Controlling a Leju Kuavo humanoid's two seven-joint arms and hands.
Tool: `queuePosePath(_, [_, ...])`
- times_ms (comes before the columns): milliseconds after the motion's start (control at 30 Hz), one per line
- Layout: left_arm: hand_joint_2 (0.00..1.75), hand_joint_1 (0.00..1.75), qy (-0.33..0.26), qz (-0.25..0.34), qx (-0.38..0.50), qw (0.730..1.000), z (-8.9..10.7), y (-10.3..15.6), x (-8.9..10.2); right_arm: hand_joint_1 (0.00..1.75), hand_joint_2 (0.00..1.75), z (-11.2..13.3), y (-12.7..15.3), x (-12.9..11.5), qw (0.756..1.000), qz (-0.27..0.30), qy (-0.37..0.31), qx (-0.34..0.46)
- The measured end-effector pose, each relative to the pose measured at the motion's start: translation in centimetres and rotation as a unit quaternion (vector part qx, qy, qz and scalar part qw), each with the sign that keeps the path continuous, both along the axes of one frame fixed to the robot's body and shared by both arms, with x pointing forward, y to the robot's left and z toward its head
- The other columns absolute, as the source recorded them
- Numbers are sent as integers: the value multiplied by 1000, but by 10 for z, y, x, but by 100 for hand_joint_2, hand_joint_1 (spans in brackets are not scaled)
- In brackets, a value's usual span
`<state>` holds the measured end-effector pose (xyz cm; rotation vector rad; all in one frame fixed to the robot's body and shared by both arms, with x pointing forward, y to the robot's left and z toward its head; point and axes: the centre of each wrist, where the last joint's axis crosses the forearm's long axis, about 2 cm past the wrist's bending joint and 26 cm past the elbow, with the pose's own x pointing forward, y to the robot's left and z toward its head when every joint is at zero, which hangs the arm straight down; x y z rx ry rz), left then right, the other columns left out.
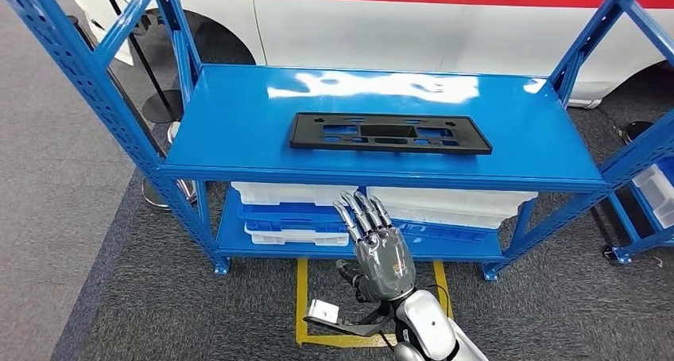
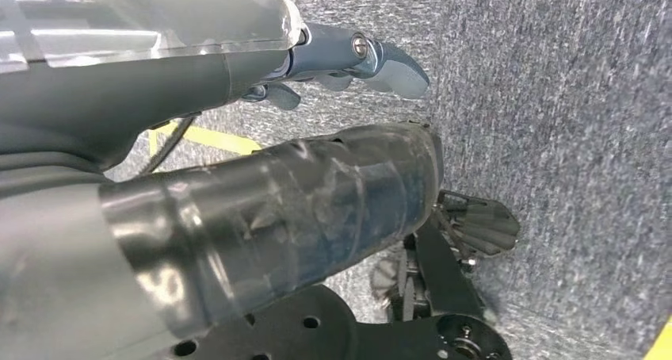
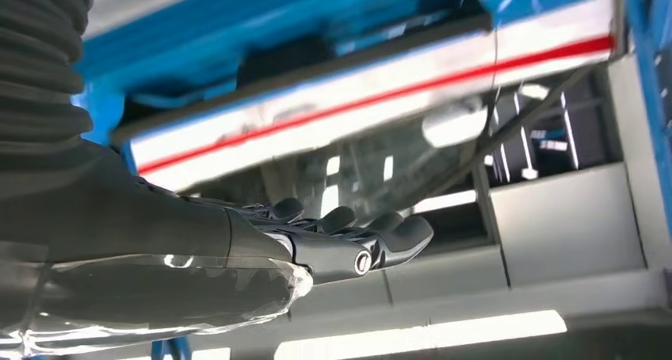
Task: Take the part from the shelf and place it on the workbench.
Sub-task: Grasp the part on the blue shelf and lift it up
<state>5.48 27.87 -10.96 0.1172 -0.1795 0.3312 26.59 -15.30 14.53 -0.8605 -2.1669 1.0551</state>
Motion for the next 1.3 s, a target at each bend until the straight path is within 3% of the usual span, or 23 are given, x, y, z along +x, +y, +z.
queuePosePath(400, [0, 0, 2, -12, -1, 1000, 0, -1, -1, 0, 175, -5, -2, 0, 994, -61, -60, -66])
queuePosePath(1300, [0, 0, 0, -16, -5, 1000, 0, -1, 0, 0, 175, -7, -3, 2, 993, -66, -61, -73])
